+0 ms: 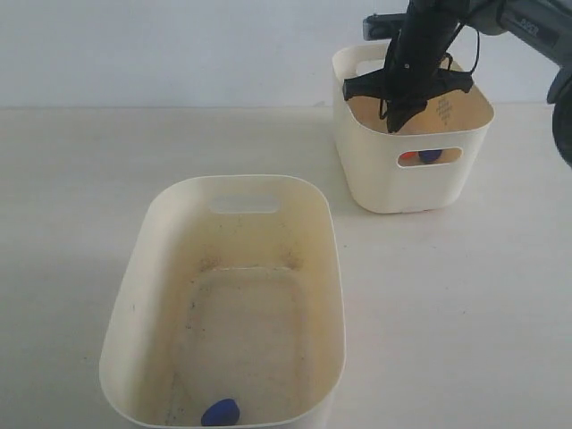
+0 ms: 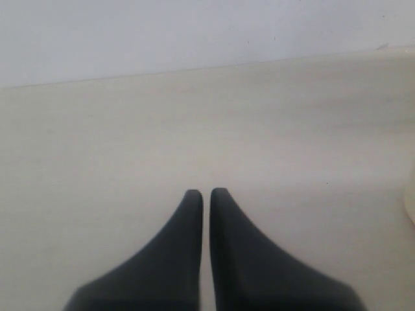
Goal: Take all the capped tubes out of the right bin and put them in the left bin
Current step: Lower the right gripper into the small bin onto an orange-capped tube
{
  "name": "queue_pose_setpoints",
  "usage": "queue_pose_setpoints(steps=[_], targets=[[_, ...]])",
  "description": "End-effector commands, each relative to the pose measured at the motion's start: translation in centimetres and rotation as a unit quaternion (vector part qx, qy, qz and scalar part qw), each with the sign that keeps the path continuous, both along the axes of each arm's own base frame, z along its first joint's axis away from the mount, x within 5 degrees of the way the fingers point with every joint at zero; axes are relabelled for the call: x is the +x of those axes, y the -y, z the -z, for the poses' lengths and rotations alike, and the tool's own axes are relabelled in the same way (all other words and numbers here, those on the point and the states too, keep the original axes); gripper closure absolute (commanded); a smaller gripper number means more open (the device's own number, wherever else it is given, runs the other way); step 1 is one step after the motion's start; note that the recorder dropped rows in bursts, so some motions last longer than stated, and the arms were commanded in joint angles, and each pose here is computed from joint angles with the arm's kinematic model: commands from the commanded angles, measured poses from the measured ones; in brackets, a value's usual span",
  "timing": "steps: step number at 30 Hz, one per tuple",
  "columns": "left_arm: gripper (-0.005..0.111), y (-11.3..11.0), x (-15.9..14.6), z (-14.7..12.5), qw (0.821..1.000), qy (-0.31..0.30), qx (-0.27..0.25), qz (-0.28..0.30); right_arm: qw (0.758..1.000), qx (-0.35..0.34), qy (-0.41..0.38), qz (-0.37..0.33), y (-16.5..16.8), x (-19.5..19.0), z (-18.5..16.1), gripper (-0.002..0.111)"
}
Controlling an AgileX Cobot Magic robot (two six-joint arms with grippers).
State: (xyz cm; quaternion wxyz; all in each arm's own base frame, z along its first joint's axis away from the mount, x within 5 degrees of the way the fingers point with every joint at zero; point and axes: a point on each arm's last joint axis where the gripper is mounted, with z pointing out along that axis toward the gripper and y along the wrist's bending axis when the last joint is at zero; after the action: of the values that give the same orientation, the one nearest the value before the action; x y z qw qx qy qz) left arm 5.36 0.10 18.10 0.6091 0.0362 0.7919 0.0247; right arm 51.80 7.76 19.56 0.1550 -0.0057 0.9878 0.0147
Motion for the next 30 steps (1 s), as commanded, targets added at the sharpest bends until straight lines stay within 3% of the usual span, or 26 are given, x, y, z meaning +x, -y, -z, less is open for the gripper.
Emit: queue_pose_setpoints(steps=[1,17,30], targets=[[0.102,0.0,0.0,-0.2,1.000,0.004,-0.010,0.000,1.000,-0.002,0.003,0.015,1.7,0.3,-0.1,0.108],[0.102,0.0,0.0,-0.2,1.000,0.004,-0.010,0.000,0.999,0.020,0.000,0.029,2.8,0.4,0.0,0.108],[0.102,0.0,0.0,-0.2,1.000,0.004,-0.010,0.000,1.000,0.014,-0.018,0.020,2.8,0.7,1.9,0.108]])
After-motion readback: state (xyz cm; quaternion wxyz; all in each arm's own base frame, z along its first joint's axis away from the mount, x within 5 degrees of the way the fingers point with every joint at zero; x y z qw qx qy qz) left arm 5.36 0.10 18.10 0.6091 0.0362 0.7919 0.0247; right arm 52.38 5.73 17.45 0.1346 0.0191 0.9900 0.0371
